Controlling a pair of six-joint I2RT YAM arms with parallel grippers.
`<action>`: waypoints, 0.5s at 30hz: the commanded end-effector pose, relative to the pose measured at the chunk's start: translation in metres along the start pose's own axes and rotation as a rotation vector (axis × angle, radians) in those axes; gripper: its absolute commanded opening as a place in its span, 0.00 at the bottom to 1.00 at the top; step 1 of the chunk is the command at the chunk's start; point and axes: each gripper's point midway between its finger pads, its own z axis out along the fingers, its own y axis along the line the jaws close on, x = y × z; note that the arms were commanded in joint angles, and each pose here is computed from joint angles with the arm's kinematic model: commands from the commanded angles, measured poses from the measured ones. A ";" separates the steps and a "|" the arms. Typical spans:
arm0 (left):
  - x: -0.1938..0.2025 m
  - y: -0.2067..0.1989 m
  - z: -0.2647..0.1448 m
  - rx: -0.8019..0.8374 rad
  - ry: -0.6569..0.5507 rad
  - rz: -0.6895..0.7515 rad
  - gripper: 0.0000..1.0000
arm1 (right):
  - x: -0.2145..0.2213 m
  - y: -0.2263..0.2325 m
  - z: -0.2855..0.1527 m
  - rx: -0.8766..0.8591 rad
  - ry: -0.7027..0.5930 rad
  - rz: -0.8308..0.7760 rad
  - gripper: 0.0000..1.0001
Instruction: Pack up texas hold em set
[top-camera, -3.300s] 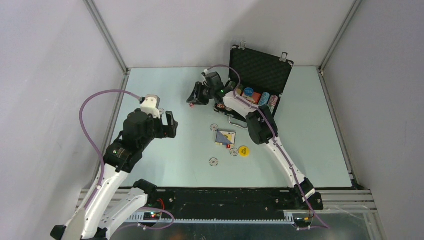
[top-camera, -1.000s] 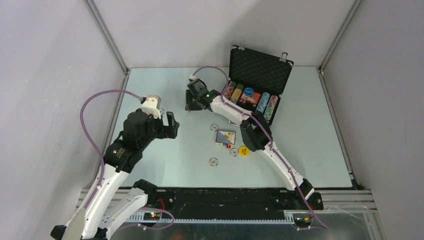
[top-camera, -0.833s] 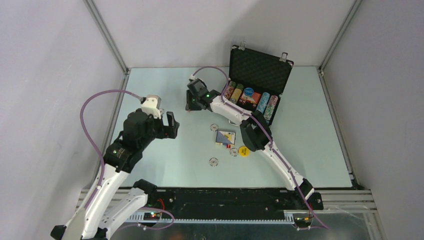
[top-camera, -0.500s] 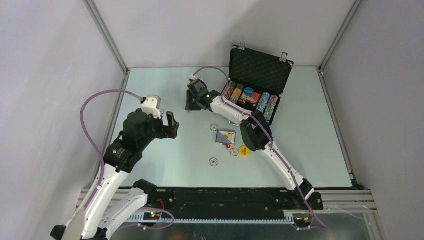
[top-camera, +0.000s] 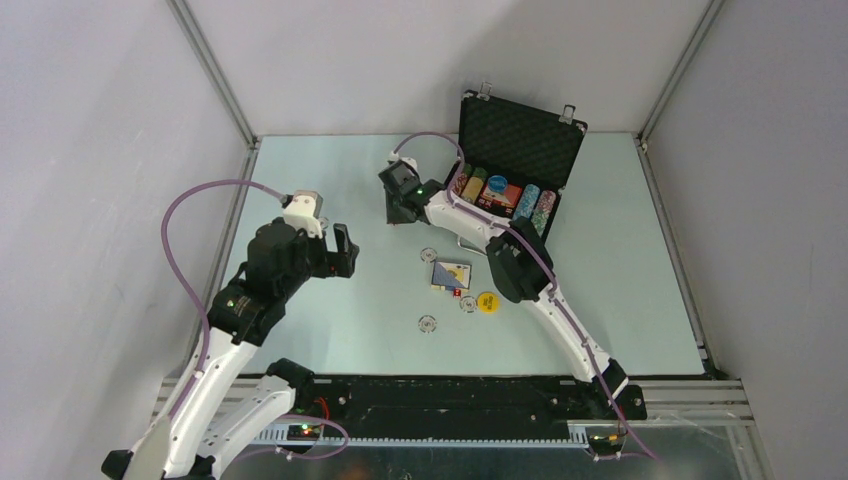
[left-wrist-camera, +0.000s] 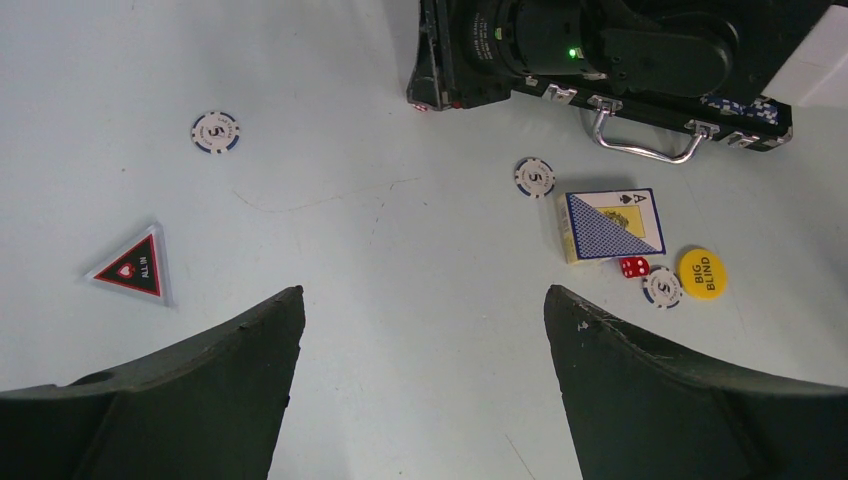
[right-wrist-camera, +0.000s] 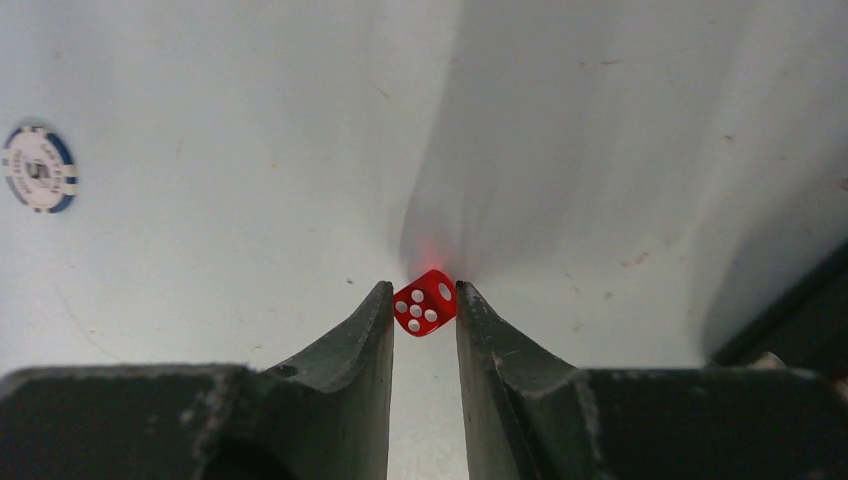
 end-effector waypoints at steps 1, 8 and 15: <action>-0.006 -0.001 0.001 0.012 -0.028 0.016 0.95 | 0.008 -0.031 -0.023 0.146 0.044 -0.059 0.22; -0.007 -0.001 0.001 0.015 -0.031 0.016 0.95 | 0.020 -0.046 -0.045 0.178 0.051 -0.052 0.22; -0.007 -0.002 0.001 0.018 -0.029 0.017 0.95 | 0.043 -0.055 -0.046 0.195 0.110 -0.061 0.36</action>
